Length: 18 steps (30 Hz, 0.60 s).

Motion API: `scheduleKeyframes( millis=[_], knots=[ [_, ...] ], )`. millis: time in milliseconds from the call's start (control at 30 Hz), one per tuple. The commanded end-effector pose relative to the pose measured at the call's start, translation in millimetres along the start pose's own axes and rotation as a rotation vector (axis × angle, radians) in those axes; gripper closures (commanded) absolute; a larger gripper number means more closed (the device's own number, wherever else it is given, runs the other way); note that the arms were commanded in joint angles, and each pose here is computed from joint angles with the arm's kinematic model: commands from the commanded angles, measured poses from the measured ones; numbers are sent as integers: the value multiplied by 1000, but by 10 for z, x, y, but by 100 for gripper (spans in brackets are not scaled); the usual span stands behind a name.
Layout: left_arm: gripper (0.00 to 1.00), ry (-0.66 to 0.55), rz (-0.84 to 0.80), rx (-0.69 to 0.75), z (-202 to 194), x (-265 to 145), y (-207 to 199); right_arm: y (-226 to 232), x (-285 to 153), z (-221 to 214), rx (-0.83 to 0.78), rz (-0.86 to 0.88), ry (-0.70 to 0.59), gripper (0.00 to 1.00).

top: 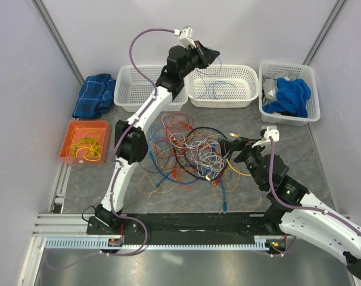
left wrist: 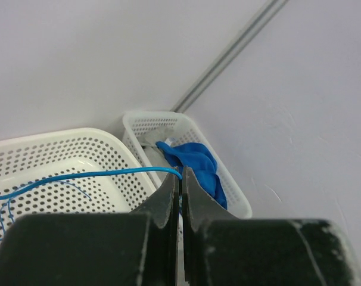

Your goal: Untangle the cables

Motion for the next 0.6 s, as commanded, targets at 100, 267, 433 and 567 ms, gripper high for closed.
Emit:
scheduleKeyframes(
  millis=[100, 267, 433, 567],
  knots=[
    [98, -132, -32, -27, -90, 200, 113, -85, 27, -27, -1, -51, -43, 2],
    [83, -88, -50, -58, -317, 236, 168, -85, 96, -73, -27, -69, -24, 2],
    [0, -97, -65, -55, -70, 131, -17, -98, 114, -76, -34, -81, -34, 2],
    [0, -152, -19, -22, 357, -122, -267, -125, 128, -122, -26, -86, -32, 2]
  ],
)
Point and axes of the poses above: each gripper's point midway between its finger pads, its own x axis out along the fingers, its own y axis along the line the jaws close on, z = x × y, the point moved 8 cm from there along -x, back along the fingers, and after that the axes turned 9 degrees about x, right-handed, at the moved point
